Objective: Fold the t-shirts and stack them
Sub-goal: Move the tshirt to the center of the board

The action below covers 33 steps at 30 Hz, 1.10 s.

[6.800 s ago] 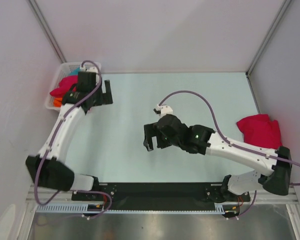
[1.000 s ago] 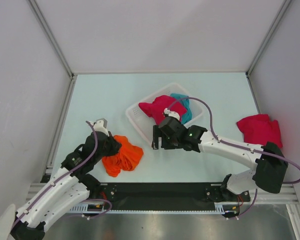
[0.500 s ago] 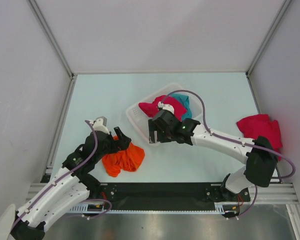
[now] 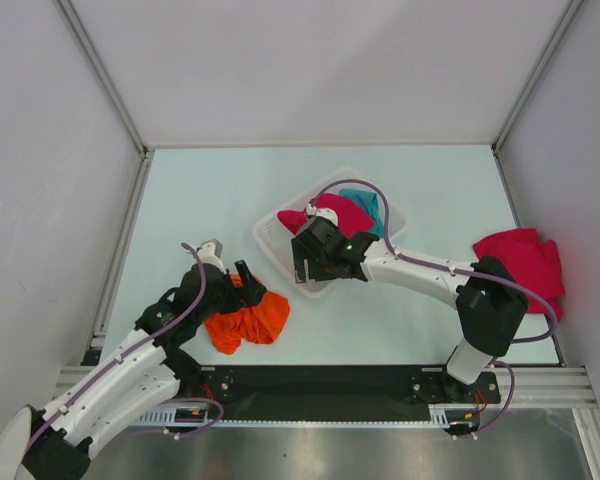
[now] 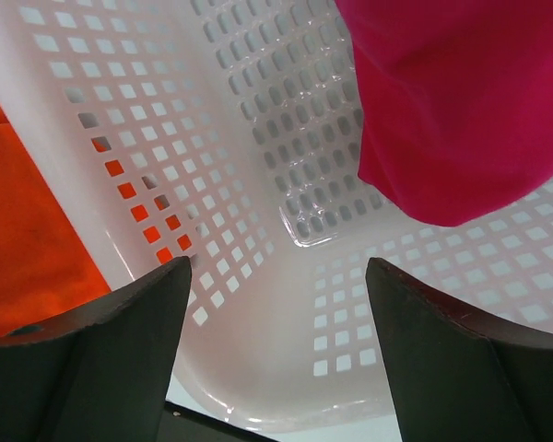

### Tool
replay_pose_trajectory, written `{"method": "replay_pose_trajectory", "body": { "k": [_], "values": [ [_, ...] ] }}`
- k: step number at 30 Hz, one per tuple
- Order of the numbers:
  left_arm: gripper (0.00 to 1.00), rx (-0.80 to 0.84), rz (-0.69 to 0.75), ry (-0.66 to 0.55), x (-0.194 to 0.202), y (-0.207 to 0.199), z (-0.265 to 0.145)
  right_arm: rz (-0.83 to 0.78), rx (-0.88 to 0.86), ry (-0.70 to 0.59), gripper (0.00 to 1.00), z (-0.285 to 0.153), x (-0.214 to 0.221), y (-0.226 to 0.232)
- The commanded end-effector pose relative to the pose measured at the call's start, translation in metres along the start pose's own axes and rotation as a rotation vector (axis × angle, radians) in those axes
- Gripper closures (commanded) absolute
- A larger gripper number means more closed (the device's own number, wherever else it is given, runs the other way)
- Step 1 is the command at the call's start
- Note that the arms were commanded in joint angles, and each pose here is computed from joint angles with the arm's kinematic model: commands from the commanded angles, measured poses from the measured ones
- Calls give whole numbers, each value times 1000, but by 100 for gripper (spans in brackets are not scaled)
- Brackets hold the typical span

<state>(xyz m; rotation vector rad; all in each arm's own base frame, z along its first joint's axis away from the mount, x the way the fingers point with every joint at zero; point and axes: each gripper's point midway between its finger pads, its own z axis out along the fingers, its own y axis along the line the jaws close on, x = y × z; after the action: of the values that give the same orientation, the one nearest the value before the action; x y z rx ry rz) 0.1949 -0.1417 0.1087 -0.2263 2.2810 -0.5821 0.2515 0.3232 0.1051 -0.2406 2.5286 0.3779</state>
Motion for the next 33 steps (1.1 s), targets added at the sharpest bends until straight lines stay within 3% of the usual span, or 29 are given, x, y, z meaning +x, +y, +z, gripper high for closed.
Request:
{"method": "replay_pose_trajectory", "body": {
  "k": [1, 13, 20, 24, 33],
  "values": [
    [0, 36, -44, -39, -6, -6, -4, -24, -5, -1, 18, -3, -7, 5],
    [1, -37, -149, -120, -16, 10, -16, -92, -32, -82, 19, -39, -48, 30],
    [1, -72, -264, -281, -39, 25, -37, -149, -89, -128, 19, -77, -68, 57],
    [1, -93, -279, -331, -47, 32, -45, -155, -99, -113, 19, -68, -61, 58],
    [0, -95, -260, -317, -49, 29, -53, -171, -57, -31, 19, -20, -27, 44]
  ]
}}
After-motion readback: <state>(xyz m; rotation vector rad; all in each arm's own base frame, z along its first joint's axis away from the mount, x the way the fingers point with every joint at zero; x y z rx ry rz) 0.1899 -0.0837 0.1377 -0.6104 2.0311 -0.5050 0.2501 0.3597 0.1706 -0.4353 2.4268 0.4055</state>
